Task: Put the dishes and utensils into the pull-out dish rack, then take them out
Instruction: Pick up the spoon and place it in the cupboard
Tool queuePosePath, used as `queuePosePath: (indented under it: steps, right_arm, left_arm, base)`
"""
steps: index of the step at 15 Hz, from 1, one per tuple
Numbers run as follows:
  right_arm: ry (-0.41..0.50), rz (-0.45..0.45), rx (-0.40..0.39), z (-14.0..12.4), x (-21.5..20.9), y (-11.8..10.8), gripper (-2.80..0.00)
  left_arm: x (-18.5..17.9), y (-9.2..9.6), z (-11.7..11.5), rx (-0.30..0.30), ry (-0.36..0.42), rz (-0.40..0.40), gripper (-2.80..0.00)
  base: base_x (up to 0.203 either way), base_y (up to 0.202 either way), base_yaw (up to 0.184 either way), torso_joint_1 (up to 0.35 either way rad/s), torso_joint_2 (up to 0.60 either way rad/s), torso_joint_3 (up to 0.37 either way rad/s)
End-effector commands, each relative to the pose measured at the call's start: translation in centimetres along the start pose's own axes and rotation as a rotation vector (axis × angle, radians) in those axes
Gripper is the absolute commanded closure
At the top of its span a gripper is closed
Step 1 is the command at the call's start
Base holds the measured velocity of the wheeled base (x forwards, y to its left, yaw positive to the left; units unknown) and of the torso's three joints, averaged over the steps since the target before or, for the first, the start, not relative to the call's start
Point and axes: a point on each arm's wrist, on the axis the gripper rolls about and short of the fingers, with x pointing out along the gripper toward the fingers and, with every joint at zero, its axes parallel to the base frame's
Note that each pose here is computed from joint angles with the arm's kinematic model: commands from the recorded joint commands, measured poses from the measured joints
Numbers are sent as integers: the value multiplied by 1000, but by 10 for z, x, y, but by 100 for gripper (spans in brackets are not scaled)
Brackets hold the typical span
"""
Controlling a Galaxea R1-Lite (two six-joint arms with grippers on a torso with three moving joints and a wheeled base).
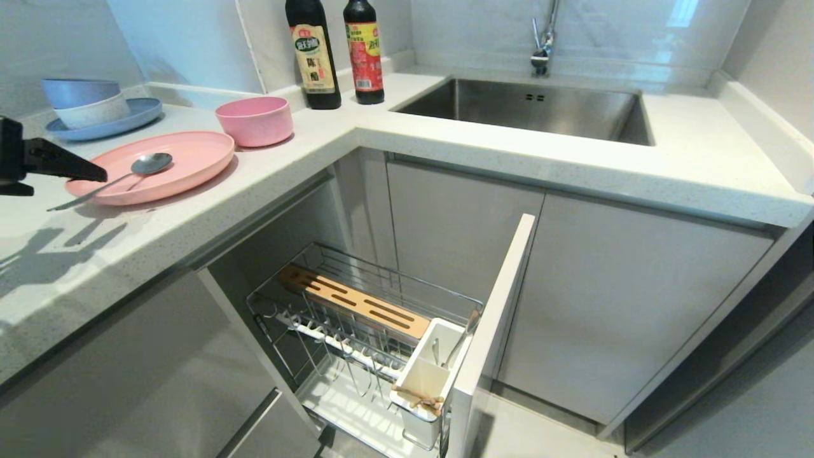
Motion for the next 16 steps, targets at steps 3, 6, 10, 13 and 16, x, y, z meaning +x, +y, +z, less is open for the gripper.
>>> queuePosePath:
  steps: [3,6,10,13,16]
  right_arm:
    - [1,0,0,0,0,0,0]
    - [1,0,0,0,0,0,0]
    - [1,1,0,0,0,0,0]
    - [1,2,0,0,0,0,0]
    - [1,0,0,0,0,0,0]
  left_arm:
    - [15,-1,10,-37,-47,-18,-280]
    - [24,0,12,-46,-46,-22,-280]
    - [34,-5,13,-40,-25,-46,-280]
    - [39,-6,14,-39,-17,-54,-280]
    - [41,-7,14,-36,-12,-60,-280]
  base:
    - [0,0,0,0,0,0]
    - [0,0,0,0,0,0]
    - [0,0,0,0,0,0]
    - [0,0,0,0,0,0]
    - [0,0,0,0,0,0]
